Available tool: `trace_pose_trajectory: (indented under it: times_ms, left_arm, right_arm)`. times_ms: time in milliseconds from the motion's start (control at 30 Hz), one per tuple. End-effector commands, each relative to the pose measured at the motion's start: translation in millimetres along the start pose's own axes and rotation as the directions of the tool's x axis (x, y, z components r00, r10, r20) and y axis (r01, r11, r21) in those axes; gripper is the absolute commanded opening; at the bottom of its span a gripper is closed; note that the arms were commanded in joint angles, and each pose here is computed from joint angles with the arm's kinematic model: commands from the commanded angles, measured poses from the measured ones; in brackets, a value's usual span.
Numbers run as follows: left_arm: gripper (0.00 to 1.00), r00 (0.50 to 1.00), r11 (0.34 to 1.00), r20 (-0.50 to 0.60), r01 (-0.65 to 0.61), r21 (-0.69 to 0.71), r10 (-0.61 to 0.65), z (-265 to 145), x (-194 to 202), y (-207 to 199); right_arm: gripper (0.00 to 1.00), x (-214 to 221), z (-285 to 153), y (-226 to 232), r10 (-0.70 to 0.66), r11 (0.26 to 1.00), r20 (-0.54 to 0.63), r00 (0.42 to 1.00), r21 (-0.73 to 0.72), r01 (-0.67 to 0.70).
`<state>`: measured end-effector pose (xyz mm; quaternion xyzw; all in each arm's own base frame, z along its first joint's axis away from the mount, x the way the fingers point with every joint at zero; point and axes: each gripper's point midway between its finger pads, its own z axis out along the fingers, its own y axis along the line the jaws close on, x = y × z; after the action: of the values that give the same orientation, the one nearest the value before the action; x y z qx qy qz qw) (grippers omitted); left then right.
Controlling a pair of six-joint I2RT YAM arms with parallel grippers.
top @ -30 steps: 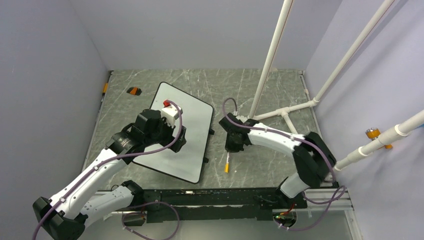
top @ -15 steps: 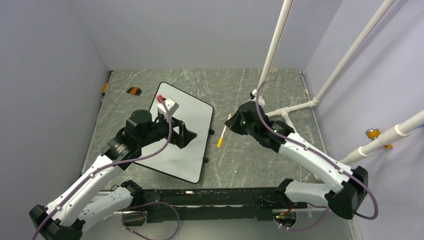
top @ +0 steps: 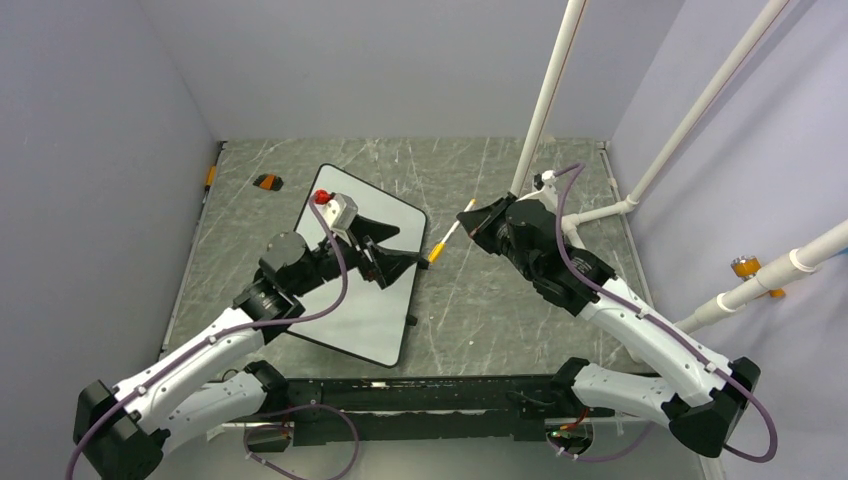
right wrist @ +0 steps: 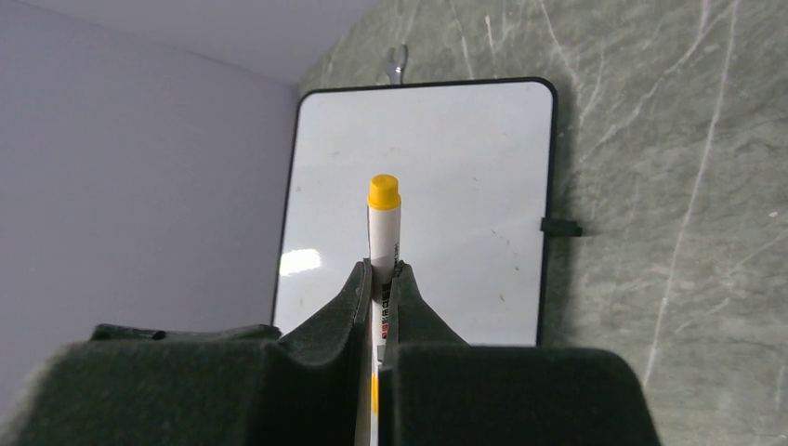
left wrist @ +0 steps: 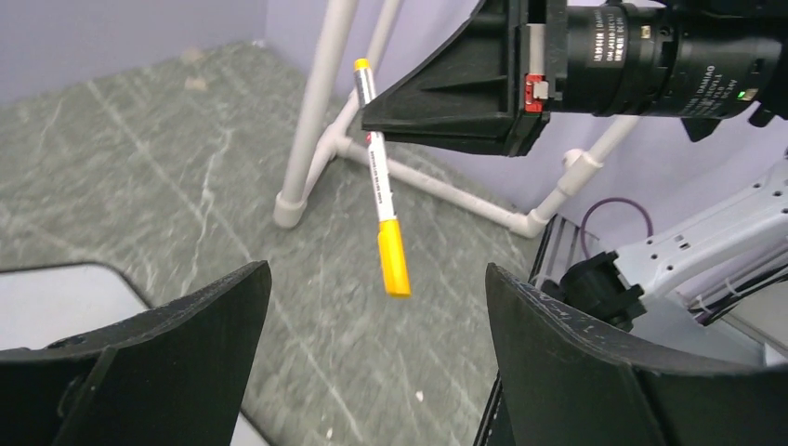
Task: Write a sentence on the whiteboard
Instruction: Pass from the right arm to the left
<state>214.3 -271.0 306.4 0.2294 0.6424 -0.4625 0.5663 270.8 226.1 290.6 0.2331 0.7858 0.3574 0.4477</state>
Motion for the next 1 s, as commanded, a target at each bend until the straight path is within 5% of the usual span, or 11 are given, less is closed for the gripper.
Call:
trace_pose_trajectory:
  times_ms: [0, 433, 733, 967]
  left_arm:
    - [0.88, 0.983, 0.985, 0.182, -0.055, 0.161, 0.025, 11, -38, -33]
    - [0.7, 0.978, 0.963, 0.196, -0.115, 0.245, 0.067, 40, -39, -50]
    - [0.43, 0.974, 0.96, 0.213, -0.128, 0.25, 0.075, 49, -38, -53]
    - [0.43, 0.976, 0.961, 0.202, -0.129, 0.244, 0.08, 53, -31, -52]
  right_arm:
    - [0.0, -31, -13, 40, 0.1, 0.99, 0.074, 0.992, -0.104, -0.092]
    - [0.0, -48, -31, 68, 0.159, 0.971, 0.081, 0.984, -0.192, -0.141]
    - [0.0, -41, -30, 74, 0.174, 0.962, 0.04, 0.984, -0.22, -0.162]
    - [0.0, -42, -34, 76, 0.179, 0.958, 0.039, 0.983, -0.236, -0.165]
